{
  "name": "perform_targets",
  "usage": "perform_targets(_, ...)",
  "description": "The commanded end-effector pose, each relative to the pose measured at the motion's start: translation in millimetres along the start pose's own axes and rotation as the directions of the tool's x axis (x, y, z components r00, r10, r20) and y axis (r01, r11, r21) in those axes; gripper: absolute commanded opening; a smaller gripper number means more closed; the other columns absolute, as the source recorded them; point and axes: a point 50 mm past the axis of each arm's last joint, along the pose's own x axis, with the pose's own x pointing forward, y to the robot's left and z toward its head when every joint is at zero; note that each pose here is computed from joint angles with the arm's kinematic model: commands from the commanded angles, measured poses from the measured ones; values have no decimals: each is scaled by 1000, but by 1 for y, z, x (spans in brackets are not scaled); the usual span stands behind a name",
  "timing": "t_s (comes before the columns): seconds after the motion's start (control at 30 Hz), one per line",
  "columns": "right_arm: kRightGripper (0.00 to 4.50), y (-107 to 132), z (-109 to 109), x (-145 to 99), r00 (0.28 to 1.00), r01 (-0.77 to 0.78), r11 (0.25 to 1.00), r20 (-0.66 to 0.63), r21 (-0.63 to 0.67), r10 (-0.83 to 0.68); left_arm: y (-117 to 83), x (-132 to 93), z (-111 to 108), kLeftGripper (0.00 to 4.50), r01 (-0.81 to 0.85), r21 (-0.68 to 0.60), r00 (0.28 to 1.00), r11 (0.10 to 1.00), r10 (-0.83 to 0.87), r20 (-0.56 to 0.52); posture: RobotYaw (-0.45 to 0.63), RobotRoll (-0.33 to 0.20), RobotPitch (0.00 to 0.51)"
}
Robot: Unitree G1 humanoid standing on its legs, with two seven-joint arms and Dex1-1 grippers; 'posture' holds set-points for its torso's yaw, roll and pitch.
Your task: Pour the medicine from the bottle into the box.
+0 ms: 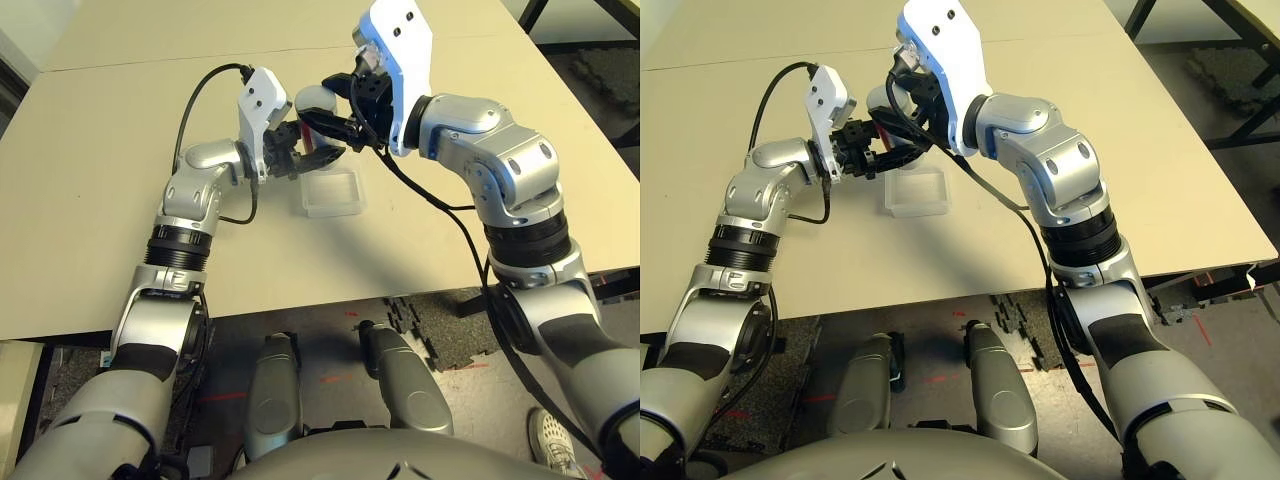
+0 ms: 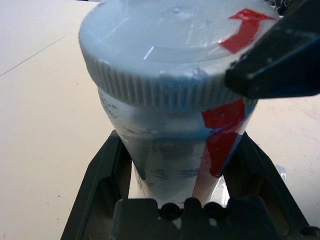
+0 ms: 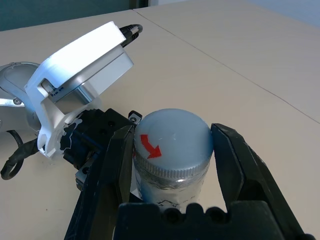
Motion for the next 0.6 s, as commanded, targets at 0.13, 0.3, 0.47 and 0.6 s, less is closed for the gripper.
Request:
perform_targets(0.13,2557,1,-7,-4,999,-53,997,-10,52,54,-9,0,14,2773,64,46,997,997,-66,31,2,0,176)
perform_targets(0.3,2557,-11,1,-23,987,-159,986,13,44,159,-14,-7,23,2773,131,67,991,989,-133,29,12,0,180)
perform_targets(0.47,2557,-16,13,-43,944,-324,946,76,21,321,-17,-13,32,2773,193,86,979,977,-198,42,25,0,182)
perform_targets(0.6,2557,-18,16,-55,895,-440,898,87,23,437,-24,-22,37,2773,284,104,957,953,-288,22,40,0,187)
